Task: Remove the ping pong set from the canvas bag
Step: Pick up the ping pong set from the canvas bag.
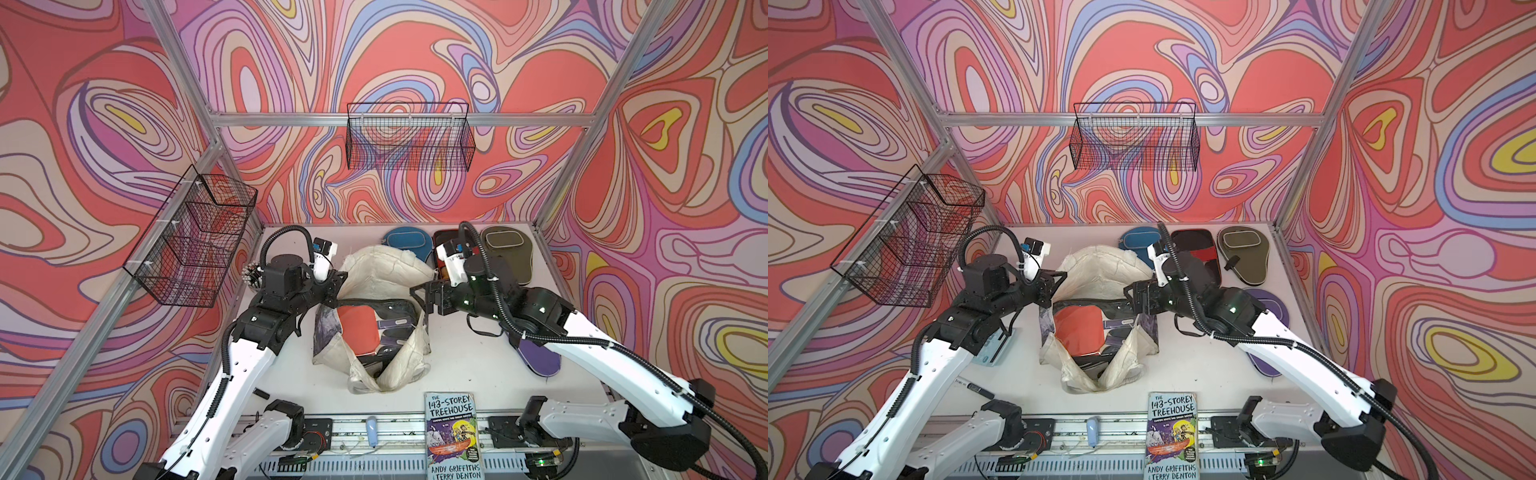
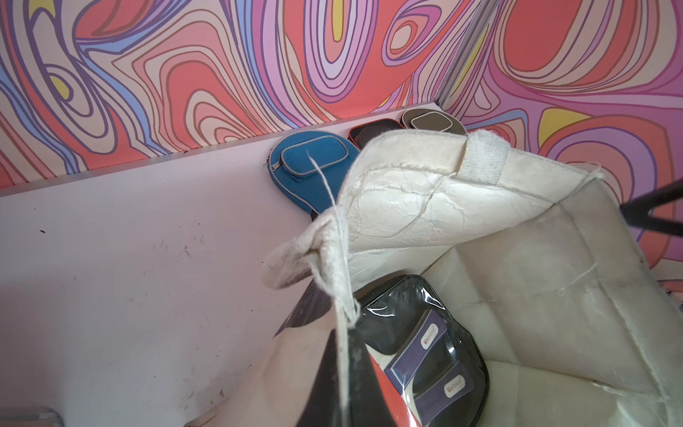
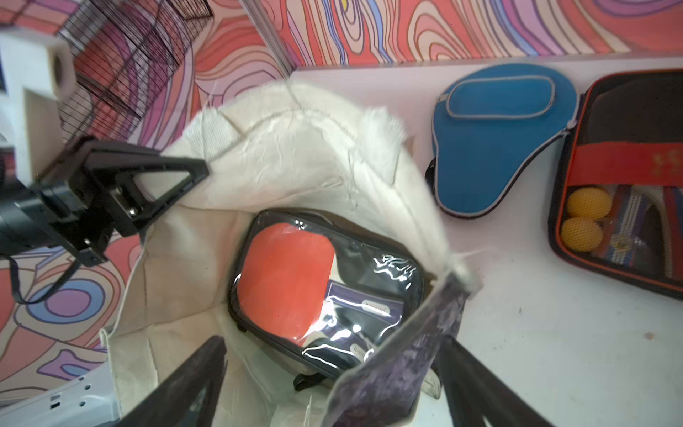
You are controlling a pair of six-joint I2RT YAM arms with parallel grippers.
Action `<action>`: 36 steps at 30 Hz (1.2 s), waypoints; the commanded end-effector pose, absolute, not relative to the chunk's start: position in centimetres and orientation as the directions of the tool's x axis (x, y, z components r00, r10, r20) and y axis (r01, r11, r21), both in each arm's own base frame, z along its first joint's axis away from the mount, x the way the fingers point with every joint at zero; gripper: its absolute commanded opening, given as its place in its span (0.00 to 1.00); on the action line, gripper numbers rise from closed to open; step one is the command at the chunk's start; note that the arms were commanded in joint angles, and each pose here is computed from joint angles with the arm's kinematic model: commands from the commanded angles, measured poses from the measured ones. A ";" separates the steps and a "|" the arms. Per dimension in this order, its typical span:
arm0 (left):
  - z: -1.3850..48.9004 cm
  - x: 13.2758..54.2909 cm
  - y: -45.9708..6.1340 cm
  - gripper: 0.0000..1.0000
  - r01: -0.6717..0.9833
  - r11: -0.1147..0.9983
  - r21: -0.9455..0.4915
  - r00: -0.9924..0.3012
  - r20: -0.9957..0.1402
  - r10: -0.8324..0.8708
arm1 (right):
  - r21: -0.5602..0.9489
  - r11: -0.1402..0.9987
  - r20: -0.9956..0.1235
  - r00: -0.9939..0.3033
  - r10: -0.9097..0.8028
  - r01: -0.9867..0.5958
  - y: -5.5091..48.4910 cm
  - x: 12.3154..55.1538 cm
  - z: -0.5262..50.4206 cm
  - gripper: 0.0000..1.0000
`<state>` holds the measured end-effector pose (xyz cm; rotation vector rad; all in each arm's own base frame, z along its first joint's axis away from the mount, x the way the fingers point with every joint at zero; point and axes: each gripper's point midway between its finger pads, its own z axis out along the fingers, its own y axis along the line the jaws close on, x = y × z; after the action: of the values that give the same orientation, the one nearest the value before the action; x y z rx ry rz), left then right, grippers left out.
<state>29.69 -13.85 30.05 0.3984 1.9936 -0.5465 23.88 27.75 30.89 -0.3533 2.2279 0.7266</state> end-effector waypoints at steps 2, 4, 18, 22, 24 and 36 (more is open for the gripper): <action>34.2 29.8 -14.6 0.00 0.549 0.812 -0.198 -0.320 -0.947 -0.014 | 0.360 0.887 -0.674 -0.738 0.032 -0.290 26.1 23.1 26.7 0.77; 34.5 29.7 -14.7 0.00 0.555 0.808 -0.198 -0.315 -0.949 -0.016 | 0.359 0.896 -0.660 -0.749 0.046 -0.262 25.6 22.8 25.6 0.61; 38.4 29.1 -15.9 0.00 0.631 0.751 -0.196 -0.232 -0.971 -0.059 | 0.177 0.965 -0.783 -0.622 0.021 -0.191 18.3 22.6 34.3 0.00; 39.0 29.2 -16.7 0.00 0.665 0.715 -0.214 -0.224 -0.971 -0.083 | 0.158 0.973 -0.790 -0.613 0.024 -0.166 16.6 22.0 34.5 0.00; 38.9 29.4 -17.1 0.00 0.678 0.701 -0.222 -0.224 -0.970 -0.091 | 0.159 0.973 -0.781 -0.624 0.021 -0.166 16.5 21.7 33.5 0.00; 37.8 29.2 -20.1 0.00 0.754 0.602 -0.263 -0.261 -0.961 -0.093 | 0.123 0.971 -0.763 -0.645 -0.039 -0.204 17.0 21.5 30.7 0.14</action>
<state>29.57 -19.16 31.73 0.4936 1.8978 -0.8597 20.84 17.16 28.52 -0.1947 2.3510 0.2256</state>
